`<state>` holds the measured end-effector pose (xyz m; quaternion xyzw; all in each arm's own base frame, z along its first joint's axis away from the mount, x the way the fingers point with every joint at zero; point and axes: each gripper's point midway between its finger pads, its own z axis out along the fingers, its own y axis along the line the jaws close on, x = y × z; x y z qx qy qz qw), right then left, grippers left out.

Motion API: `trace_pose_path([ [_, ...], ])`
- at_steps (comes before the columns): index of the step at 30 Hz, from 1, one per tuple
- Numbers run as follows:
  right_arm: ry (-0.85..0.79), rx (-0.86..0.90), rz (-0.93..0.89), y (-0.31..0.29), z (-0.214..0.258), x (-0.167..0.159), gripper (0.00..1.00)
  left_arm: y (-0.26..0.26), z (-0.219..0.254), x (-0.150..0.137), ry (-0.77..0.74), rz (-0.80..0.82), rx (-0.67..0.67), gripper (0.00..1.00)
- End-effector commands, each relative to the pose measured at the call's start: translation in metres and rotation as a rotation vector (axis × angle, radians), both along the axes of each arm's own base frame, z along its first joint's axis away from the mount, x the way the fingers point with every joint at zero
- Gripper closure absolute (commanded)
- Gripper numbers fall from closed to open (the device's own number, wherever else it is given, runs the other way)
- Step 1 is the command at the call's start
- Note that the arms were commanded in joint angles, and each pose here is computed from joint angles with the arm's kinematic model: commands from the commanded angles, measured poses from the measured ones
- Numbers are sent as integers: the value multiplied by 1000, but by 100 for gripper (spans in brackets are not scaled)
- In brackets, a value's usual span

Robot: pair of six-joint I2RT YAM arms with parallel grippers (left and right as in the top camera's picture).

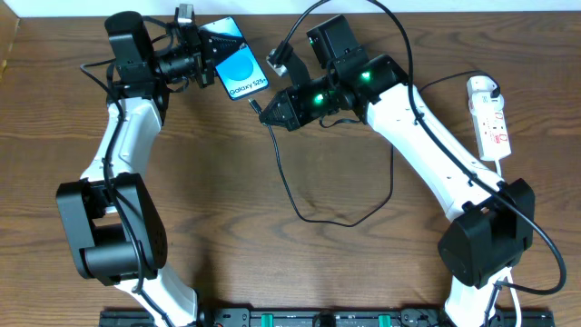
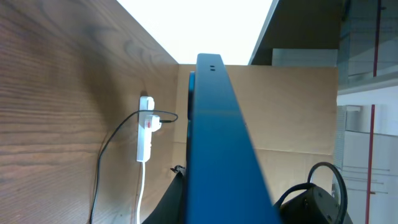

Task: Plug charger to phone and switch on socket
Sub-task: 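Bring the USB-C plug up under the phone's bottom port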

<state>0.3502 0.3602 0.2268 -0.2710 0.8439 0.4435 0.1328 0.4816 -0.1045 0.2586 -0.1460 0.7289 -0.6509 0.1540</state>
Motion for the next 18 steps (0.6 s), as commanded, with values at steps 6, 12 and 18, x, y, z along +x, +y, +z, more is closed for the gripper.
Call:
trace_pose_path([
  [6,53,6,-24,2,-1,-1,99,3,13,6,-100,13,25,93],
  [12,77,24,-23,1,2,-2,99,5,17,7,-138,18,31,93],
  [18,84,34,-35,-2,4,2,99,6,17,8,-137,24,32,93],
])
